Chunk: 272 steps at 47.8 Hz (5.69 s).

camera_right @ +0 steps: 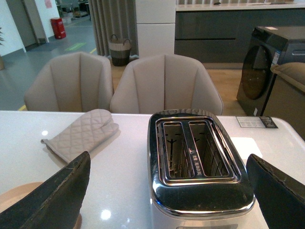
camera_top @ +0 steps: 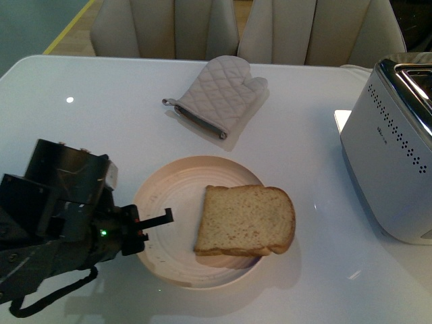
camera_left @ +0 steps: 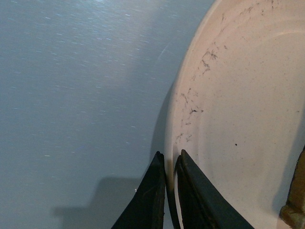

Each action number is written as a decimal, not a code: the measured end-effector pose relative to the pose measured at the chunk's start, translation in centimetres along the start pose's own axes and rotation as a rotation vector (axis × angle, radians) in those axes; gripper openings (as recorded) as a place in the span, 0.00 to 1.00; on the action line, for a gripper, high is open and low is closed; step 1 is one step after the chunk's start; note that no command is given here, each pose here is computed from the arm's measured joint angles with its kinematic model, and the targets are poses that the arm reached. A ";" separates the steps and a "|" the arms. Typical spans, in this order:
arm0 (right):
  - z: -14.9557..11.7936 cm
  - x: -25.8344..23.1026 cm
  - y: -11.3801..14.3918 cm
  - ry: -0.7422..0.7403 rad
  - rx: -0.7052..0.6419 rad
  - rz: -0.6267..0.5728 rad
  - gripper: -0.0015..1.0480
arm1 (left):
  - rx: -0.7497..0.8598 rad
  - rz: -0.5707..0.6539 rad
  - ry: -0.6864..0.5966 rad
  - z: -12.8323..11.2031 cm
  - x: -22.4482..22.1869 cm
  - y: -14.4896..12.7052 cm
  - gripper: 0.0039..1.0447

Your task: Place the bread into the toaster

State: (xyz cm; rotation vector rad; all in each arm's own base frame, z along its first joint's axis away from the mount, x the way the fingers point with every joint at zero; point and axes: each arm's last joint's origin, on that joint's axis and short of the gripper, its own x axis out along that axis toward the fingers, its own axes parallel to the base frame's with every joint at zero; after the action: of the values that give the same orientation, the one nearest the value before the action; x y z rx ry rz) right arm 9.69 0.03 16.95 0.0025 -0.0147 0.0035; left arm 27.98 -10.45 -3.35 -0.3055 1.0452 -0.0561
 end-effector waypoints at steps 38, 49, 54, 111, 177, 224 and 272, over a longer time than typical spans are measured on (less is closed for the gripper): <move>0.0 0.0 0.0 0.000 0.000 0.000 0.91 | -0.080 -0.055 -0.091 0.9 -2.3 -2.6 0.60; 0.0 0.0 0.0 0.000 0.000 0.000 0.91 | -0.182 -0.097 -0.355 4.3 -9.2 0.2 0.89; 0.0 0.0 0.0 0.000 0.000 0.000 0.91 | -0.213 -0.122 -0.493 4.8 -14.5 2.0 0.93; 0.0 0.0 0.0 0.000 0.000 0.000 0.91 | 0.298 0.046 -1.052 -3.1 -27.8 6.1 0.03; -9.6 14.3 7.1 0.995 0.463 0.041 0.91 | 0.300 0.047 -1.053 -4.0 -28.1 6.2 0.94; -16.9 19.0 8.7 1.106 0.599 0.080 0.34 | 0.300 0.047 -1.053 -4.0 -28.1 6.2 0.94; 14.7 22.7 -0.9 0.483 -0.055 0.012 0.03 | 0.300 0.047 -1.053 -4.0 -28.1 6.2 0.94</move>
State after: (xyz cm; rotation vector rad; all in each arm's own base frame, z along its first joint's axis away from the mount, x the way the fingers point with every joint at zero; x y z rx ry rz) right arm 32.13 -0.86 32.00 -0.0537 0.4679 0.0153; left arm 9.72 -0.03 16.74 -0.0086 -0.0082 -0.0035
